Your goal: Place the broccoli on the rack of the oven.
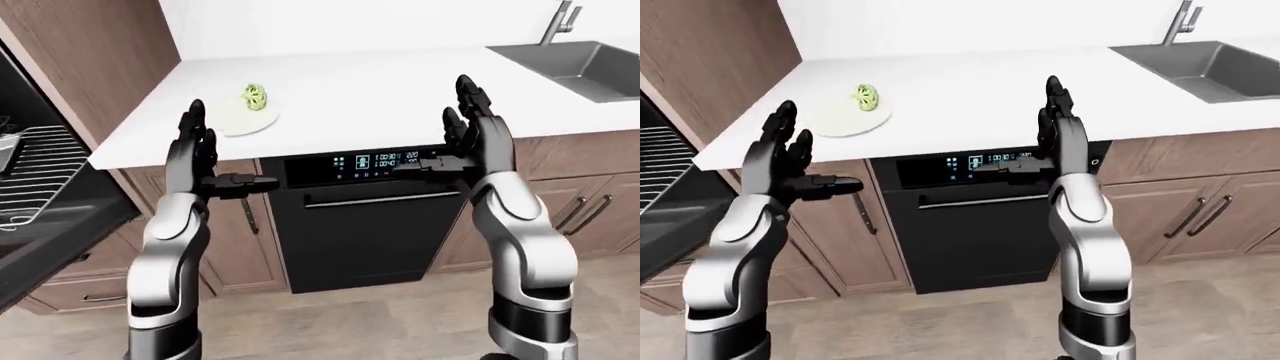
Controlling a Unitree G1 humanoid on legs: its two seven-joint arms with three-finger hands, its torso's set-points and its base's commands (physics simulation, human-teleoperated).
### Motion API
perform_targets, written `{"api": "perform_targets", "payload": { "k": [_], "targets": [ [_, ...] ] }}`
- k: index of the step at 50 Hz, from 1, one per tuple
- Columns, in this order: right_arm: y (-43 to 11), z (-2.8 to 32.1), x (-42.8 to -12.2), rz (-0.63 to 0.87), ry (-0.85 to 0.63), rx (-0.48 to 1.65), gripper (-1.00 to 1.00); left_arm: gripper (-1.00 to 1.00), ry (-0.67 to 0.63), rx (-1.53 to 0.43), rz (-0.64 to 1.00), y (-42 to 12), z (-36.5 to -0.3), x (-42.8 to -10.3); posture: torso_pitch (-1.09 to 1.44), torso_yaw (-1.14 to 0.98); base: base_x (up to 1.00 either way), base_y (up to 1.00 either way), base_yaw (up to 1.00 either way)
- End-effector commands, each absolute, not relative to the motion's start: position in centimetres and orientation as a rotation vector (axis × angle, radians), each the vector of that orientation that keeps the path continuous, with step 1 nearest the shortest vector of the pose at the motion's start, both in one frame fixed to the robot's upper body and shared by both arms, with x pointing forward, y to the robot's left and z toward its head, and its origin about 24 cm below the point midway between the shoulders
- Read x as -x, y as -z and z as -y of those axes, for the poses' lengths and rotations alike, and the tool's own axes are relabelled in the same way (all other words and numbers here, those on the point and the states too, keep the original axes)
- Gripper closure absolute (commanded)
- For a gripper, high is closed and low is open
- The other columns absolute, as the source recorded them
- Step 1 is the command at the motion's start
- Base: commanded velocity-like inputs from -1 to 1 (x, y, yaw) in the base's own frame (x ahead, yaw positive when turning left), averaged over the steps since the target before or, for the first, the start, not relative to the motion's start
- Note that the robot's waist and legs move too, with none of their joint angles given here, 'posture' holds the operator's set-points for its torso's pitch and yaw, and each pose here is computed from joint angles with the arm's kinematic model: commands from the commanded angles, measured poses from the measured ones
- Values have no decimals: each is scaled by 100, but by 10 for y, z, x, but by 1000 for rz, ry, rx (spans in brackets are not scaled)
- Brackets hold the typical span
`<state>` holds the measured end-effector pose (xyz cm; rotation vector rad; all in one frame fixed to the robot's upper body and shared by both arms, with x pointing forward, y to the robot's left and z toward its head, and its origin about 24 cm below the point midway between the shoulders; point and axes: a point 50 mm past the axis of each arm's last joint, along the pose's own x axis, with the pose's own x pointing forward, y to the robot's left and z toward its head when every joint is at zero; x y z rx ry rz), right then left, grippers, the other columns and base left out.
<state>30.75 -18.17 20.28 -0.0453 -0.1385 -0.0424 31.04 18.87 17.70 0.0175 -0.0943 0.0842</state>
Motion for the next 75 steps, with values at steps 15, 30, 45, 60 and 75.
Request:
{"api": "perform_targets", "payload": {
  "k": [15, 30, 45, 60, 75],
  "targets": [
    [-224, 177, -303, 237, 22, 48, -100, -100, -96, -28, 200, -202, -190, -306, 0, 0, 15, 29, 0],
    [-225, 175, -301, 238, 18, 49, -100, -100, -93, -28, 201, -202, -189, -305, 0, 0, 12, 39, 0],
    [-224, 176, -302, 235, 16, 51, -100, -100, -90, -29, 199, -201, -188, -306, 0, 0, 11, 40, 0],
    [-223, 175, -302, 235, 12, 55, -100, -100, -88, -30, 199, -201, -187, -306, 0, 0, 11, 33, 0],
    [-224, 175, -302, 236, 17, 47, -100, -100, -86, -31, 199, -200, -187, -307, 0, 0, 14, 0, 0]
  ]
}}
